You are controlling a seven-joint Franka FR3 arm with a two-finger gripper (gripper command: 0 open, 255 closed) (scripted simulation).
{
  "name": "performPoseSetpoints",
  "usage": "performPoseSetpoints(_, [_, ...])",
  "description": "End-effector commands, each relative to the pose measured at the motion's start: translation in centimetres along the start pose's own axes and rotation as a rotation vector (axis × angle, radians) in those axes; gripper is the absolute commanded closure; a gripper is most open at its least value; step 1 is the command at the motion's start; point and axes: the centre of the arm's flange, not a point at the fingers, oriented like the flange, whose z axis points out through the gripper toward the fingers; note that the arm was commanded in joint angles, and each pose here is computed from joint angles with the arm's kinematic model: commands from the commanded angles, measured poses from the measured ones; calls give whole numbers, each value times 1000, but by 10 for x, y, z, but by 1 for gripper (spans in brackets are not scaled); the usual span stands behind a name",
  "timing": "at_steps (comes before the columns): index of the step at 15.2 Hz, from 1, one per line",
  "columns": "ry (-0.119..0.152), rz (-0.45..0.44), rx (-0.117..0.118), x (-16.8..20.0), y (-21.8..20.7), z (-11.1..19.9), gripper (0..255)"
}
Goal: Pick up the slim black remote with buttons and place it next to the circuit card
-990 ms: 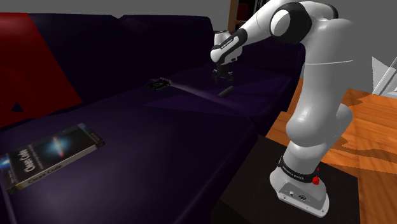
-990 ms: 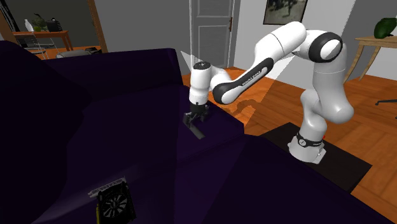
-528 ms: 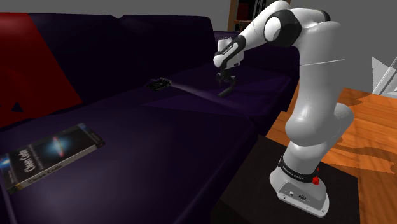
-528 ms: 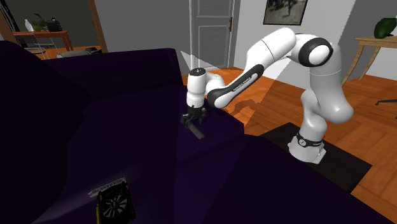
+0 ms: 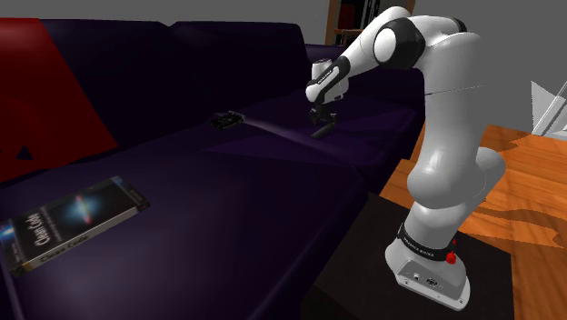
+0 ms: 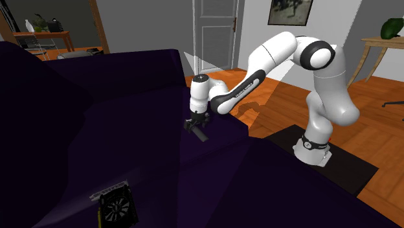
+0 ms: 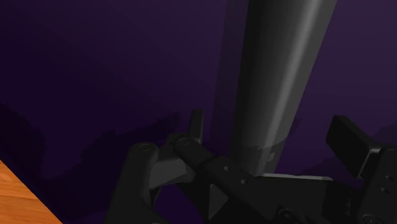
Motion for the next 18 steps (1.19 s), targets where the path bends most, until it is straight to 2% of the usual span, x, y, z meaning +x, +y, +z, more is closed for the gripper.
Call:
performPoseSetpoints(1, [0, 0, 0, 0, 0, 0, 0])
performPoseSetpoints(3, [0, 0, 0, 0, 0, 0, 0])
performPoseSetpoints(4, [0, 0, 0, 0, 0, 0, 255])
performPoseSetpoints(13, [0, 0, 0, 0, 0, 0, 255])
performPoseSetpoints(18, [0, 0, 0, 6, 1, -26, 255])
